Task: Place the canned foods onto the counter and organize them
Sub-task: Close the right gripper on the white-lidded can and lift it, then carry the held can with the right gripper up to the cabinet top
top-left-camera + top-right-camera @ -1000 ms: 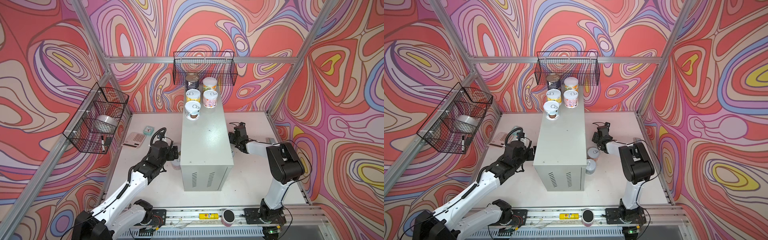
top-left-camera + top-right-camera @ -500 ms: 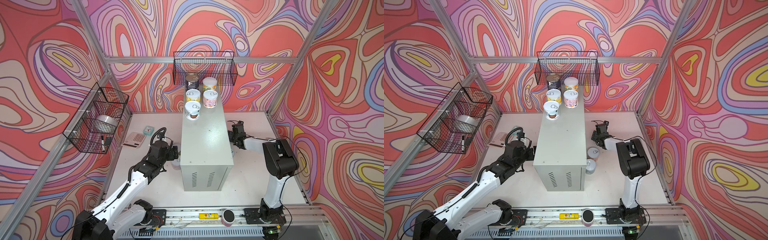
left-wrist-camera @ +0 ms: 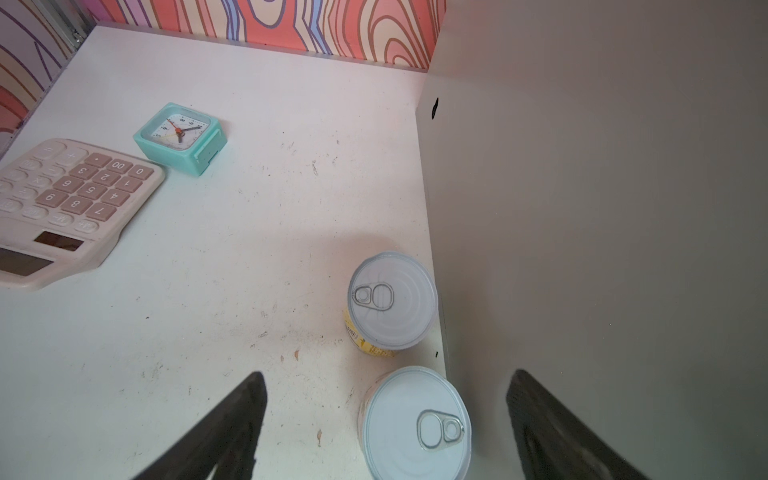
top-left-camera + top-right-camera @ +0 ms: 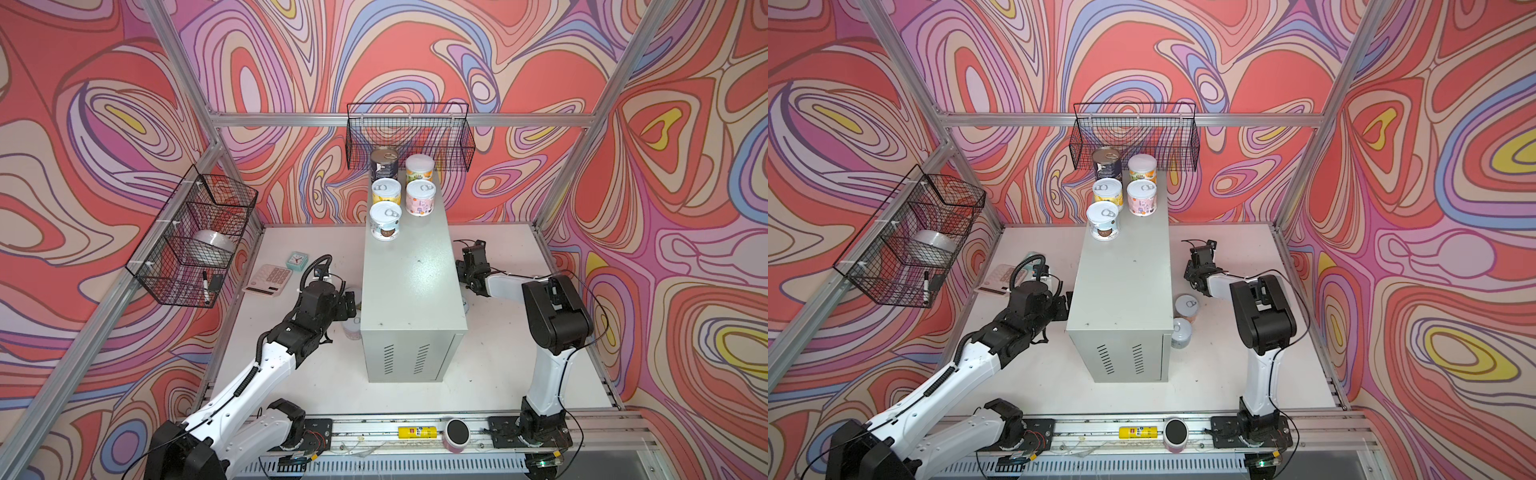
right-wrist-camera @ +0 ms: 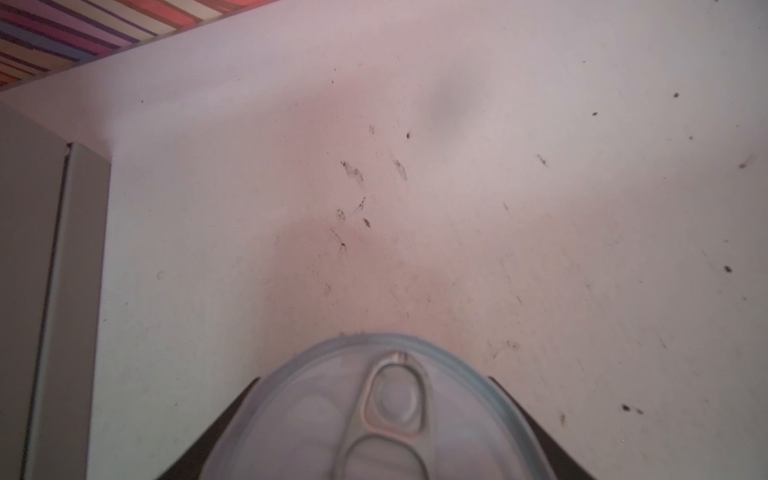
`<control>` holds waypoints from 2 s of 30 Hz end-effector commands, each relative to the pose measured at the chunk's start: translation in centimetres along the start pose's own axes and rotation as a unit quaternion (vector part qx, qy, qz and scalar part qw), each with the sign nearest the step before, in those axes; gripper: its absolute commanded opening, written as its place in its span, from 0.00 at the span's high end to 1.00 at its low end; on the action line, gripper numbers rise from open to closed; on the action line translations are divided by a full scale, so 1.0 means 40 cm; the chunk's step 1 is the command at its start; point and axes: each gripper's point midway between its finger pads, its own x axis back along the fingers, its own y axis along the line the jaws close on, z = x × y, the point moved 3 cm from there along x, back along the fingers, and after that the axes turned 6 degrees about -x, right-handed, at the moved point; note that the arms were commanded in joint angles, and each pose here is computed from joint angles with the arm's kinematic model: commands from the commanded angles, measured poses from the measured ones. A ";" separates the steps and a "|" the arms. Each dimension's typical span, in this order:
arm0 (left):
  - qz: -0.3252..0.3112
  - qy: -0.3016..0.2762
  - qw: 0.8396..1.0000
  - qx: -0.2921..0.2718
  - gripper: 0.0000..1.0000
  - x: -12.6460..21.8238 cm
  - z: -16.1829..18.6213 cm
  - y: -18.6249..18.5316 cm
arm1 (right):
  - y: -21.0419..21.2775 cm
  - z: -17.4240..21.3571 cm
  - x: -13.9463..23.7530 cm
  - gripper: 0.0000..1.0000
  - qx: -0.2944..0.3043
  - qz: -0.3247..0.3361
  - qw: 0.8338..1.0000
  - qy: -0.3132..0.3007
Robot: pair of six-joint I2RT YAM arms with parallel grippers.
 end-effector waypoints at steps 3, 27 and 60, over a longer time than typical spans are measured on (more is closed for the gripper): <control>-0.007 -0.020 1.000 0.017 0.08 0.033 -0.039 0.010 | -0.011 -0.034 0.050 1.00 0.000 0.002 1.000 -0.018; -0.037 -0.021 0.998 0.038 0.09 0.166 -0.112 0.061 | 0.053 -0.370 0.639 1.00 0.009 -0.111 0.990 -0.087; 0.036 -0.133 0.990 0.006 0.09 0.313 -0.447 -0.033 | 0.438 -0.350 0.964 1.00 0.235 -0.221 0.945 -0.056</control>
